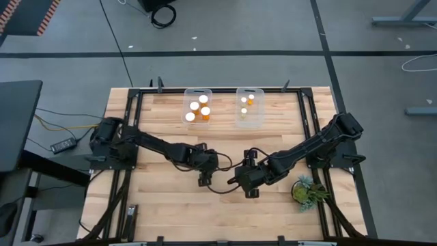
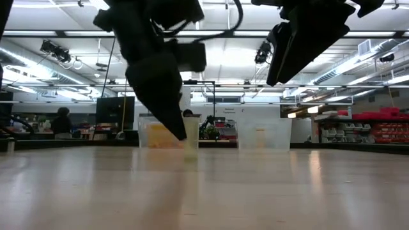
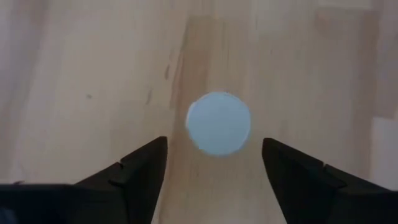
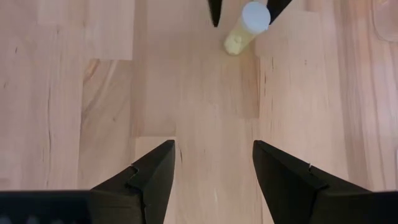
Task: Pick and place medicine bottles into bin by pill shape (circle, oval)
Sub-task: Put the small yellow pill bottle into the right transparent bin
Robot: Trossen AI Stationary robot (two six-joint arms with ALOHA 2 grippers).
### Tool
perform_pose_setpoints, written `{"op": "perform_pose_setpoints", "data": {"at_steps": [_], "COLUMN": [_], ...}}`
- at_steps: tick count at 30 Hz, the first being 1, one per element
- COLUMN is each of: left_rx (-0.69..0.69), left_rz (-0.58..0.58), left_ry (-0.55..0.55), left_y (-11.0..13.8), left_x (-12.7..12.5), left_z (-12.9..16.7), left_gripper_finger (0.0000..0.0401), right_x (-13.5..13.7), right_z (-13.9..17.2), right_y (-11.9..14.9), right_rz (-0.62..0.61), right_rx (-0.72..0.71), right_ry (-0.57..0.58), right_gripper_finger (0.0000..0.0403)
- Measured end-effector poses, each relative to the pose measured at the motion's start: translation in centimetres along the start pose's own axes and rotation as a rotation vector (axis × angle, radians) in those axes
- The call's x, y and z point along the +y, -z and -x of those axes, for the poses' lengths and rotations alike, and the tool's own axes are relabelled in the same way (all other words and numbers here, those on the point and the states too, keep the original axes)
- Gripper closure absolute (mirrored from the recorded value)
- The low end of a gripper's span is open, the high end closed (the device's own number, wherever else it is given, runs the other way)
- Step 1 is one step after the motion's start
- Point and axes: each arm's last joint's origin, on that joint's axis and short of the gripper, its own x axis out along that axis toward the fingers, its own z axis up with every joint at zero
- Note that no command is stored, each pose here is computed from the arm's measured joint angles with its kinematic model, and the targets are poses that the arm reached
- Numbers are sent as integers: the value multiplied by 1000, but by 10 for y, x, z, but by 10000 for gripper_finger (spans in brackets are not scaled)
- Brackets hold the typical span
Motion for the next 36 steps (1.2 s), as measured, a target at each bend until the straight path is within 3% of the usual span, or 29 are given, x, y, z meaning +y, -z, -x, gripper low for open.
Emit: {"op": "perform_pose_setpoints", "data": {"at_steps": [6, 11, 19, 27, 31, 36], "left_rx": [-16, 16, 78, -20, -94, -130], "left_rz": [-12, -1, -77, -133, -164, -158], "left_ry": [-42, -103, -182, -238, -293, -272], "left_y": [1, 11, 36, 53, 67, 96], "left_x": [-1, -4, -21, -37, -38, -32], "left_z": [36, 62, 99, 135, 138, 118], "left_gripper_finger": [141, 149, 174, 214, 237, 271], "right_x": [0, 1, 3, -4, -17, -29], "right_z": [0, 0, 1, -2, -5, -8], "right_y": [-1, -2, -9, -26, -34, -41], "right_rz": [11, 25, 25, 12, -23, -42], "right_rx": [-10, -24, -94, -208, -242, -277], "right_ry": [0, -2, -28, -81, -92, -113], "right_gripper_finger": [180, 180, 180, 180, 180, 180]}}
